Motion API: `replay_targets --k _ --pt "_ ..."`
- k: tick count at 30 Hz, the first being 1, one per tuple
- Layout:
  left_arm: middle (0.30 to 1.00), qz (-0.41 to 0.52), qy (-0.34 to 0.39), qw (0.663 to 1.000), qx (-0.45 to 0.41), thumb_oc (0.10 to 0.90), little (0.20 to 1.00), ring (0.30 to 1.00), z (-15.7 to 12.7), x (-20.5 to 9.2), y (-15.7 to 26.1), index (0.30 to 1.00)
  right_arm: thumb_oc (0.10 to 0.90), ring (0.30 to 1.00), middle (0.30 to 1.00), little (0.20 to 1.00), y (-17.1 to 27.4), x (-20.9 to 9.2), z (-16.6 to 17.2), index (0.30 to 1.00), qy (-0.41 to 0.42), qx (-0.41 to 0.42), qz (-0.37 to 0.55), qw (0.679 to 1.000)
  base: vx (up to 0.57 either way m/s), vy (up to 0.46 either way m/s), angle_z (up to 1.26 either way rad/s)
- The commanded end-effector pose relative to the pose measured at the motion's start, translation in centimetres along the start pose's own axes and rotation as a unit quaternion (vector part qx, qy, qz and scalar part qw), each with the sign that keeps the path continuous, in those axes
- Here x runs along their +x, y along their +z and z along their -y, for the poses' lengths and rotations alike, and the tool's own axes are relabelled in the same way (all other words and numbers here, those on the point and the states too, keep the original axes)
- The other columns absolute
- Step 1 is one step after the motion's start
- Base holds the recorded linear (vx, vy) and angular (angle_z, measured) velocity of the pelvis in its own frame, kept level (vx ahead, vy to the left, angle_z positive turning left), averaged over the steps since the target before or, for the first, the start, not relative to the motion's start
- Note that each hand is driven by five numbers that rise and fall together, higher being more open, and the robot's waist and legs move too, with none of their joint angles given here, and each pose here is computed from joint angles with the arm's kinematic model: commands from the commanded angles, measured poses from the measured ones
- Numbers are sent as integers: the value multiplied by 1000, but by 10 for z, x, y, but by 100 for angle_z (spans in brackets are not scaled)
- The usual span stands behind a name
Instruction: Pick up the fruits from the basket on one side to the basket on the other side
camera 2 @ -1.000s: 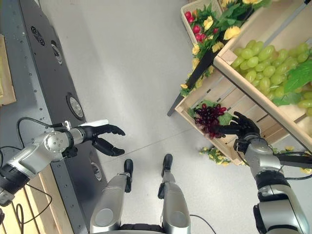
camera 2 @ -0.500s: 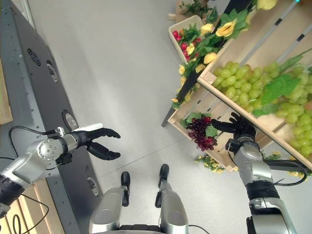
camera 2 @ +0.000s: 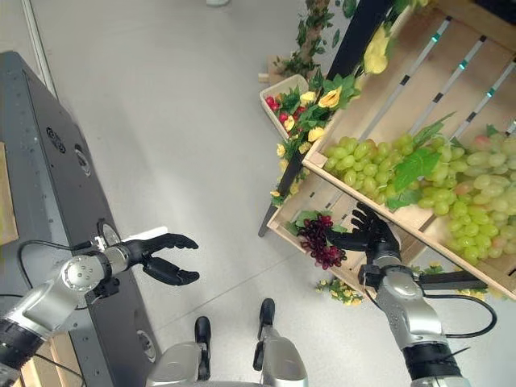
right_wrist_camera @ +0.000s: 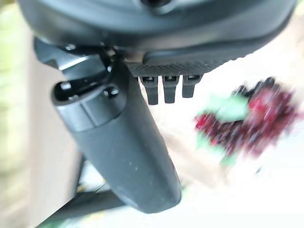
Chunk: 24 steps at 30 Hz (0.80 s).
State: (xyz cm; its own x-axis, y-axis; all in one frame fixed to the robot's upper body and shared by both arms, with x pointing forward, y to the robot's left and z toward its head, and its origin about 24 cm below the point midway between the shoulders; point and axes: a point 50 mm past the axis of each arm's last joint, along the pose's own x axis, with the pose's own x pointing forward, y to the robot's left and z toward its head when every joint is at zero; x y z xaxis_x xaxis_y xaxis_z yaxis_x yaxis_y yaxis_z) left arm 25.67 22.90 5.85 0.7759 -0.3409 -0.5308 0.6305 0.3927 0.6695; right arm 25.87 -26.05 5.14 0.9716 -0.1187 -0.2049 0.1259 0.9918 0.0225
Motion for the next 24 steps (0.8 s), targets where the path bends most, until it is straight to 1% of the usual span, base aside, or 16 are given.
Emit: replay_targets --k 1,2,3,5,6,7,10,13,18,21,23,24 --pt "900 81 17 997 -1 800 900 900 -1 5 22 900 800 900 900 900 44 0 0 900 93 -1 110 990 14 108 -4" --pt "900 81 16 997 -2 800 900 900 -1 5 21 900 800 900 900 900 42 0 -4 900 110 3 109 988 4 91 -3" --pt "900 82 14 996 -5 800 900 900 1 6 21 900 800 900 900 900 40 -2 -12 900 149 22 112 982 -1 83 0" --pt "900 86 13 996 -8 800 900 900 2 8 21 900 800 900 900 900 34 -5 -26 900 200 70 106 971 -13 112 2" --pt "900 91 9 996 -11 800 900 900 5 9 20 900 800 900 900 900 28 -7 -41 900 254 73 106 958 -26 143 0" --pt "900 97 9 995 -14 800 900 900 5 10 21 900 800 900 900 900 24 -8 -46 900 269 92 99 954 -24 131 -2" --pt "900 118 10 992 -44 800 900 900 6 11 25 900 800 900 900 900 14 -9 -56 900 291 132 83 944 -21 116 2" --pt "900 175 33 979 -102 800 900 900 7 10 34 900 800 900 900 900 -4 -17 -78 900 328 199 68 921 -17 146 5" --pt "900 185 17 975 -119 800 900 900 16 10 35 900 800 900 900 900 -17 -25 -101 900 348 260 61 899 -7 58 14" --pt "900 184 7 975 -125 800 900 900 18 9 32 900 800 900 900 900 -21 -27 -107 900 353 269 51 895 -13 -27 19" --pt "900 194 -10 968 -157 800 900 900 20 6 31 900 800 900 900 900 -26 -31 -114 900 370 273 40 887 -20 -114 24" --pt "900 199 -14 965 -169 800 900 900 21 6 31 900 800 900 900 900 -28 -32 -115 900 371 266 37 889 -21 -160 19"
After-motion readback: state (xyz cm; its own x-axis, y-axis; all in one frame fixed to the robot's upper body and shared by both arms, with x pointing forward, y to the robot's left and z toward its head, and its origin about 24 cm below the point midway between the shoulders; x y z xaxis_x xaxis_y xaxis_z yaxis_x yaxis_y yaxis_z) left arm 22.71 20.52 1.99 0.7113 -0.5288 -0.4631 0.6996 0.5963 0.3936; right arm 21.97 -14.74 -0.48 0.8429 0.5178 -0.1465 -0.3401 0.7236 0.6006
